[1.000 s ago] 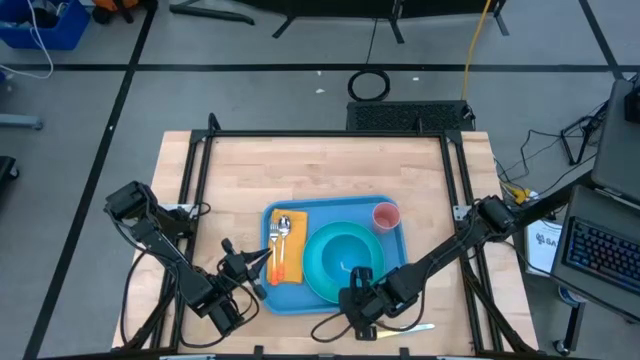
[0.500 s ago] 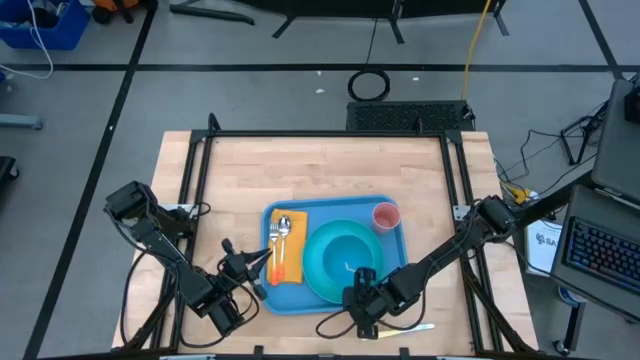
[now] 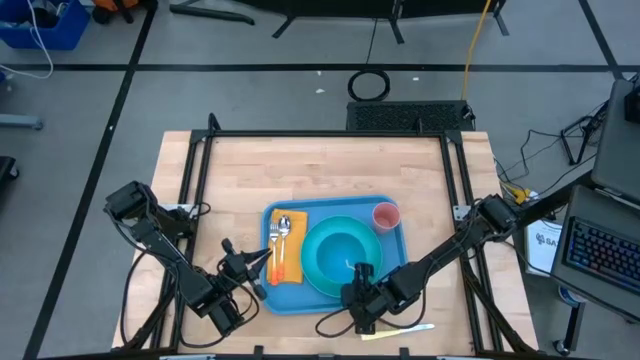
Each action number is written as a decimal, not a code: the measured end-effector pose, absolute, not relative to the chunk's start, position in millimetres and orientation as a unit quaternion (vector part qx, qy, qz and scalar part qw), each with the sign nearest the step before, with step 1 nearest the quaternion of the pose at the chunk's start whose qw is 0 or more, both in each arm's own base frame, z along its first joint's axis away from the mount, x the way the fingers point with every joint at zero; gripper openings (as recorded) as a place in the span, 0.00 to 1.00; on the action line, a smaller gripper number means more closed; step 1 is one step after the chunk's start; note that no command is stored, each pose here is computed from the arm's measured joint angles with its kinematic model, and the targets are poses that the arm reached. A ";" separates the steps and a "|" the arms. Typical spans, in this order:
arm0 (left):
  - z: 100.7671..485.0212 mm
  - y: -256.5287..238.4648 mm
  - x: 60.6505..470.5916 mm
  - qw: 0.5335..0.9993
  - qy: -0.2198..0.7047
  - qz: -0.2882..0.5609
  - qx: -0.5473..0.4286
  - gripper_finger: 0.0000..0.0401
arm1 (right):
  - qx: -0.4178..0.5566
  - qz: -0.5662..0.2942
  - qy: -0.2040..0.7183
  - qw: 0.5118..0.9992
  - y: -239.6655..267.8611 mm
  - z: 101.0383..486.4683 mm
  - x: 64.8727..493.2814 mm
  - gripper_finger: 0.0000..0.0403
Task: Set up tray
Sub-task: Adjust the blue plate on the blue tray, then put the yellow knife to the right of the orange spoon on the yellow napkin
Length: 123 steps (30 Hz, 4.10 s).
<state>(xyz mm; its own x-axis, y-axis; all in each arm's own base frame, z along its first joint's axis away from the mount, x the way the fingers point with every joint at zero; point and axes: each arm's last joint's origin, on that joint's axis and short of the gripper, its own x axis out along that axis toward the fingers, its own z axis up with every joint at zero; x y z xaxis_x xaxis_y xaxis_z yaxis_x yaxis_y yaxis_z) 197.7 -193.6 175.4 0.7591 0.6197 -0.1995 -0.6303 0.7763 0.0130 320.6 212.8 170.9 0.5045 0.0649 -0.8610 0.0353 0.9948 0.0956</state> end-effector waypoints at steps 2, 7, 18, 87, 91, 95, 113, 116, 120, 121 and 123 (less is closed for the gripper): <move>175.4 -193.5 197.8 0.937 0.097 0.333 -0.027 0.11 | 0.048 0.008 0.501 0.864 212.3 170.6 320.0 0.25; 175.4 -193.5 197.8 0.937 0.097 0.333 -0.027 0.11 | 0.038 0.009 0.501 0.864 209.2 170.7 321.5 0.25; 175.3 -193.5 197.8 0.937 0.097 0.333 -0.027 0.11 | 0.009 -0.011 0.497 0.868 198.2 168.3 325.5 0.25; 175.5 -192.7 205.5 0.935 0.095 0.339 -0.045 0.11 | 0.171 0.016 0.552 0.816 279.1 150.4 237.0 0.25; 175.6 -194.6 207.1 0.936 0.101 0.334 -0.038 0.11 | 0.174 0.023 0.567 0.805 280.4 146.2 236.2 0.25; 175.9 -196.0 208.7 0.938 0.104 0.331 -0.029 0.11 | 0.171 0.025 0.567 0.805 280.5 146.0 235.9 0.25; 175.6 -195.9 209.6 0.937 0.112 0.329 -0.030 0.11 | 0.154 0.033 0.579 0.800 272.5 118.8 218.4 0.25; 175.6 -196.0 209.6 0.937 0.112 0.329 -0.028 0.11 | 0.151 0.034 0.580 0.800 271.8 117.3 217.9 0.24; 175.7 -195.7 210.9 0.937 0.112 0.330 -0.029 0.11 | 0.126 0.043 0.572 0.809 271.5 117.0 218.1 0.19; 175.7 -195.5 211.7 0.937 0.113 0.330 -0.029 0.11 | 0.119 0.046 0.572 0.810 271.3 116.7 217.9 0.17; 175.7 -194.8 213.4 0.936 0.117 0.330 -0.028 0.11 | 0.106 0.051 0.570 0.813 270.8 116.5 218.4 0.14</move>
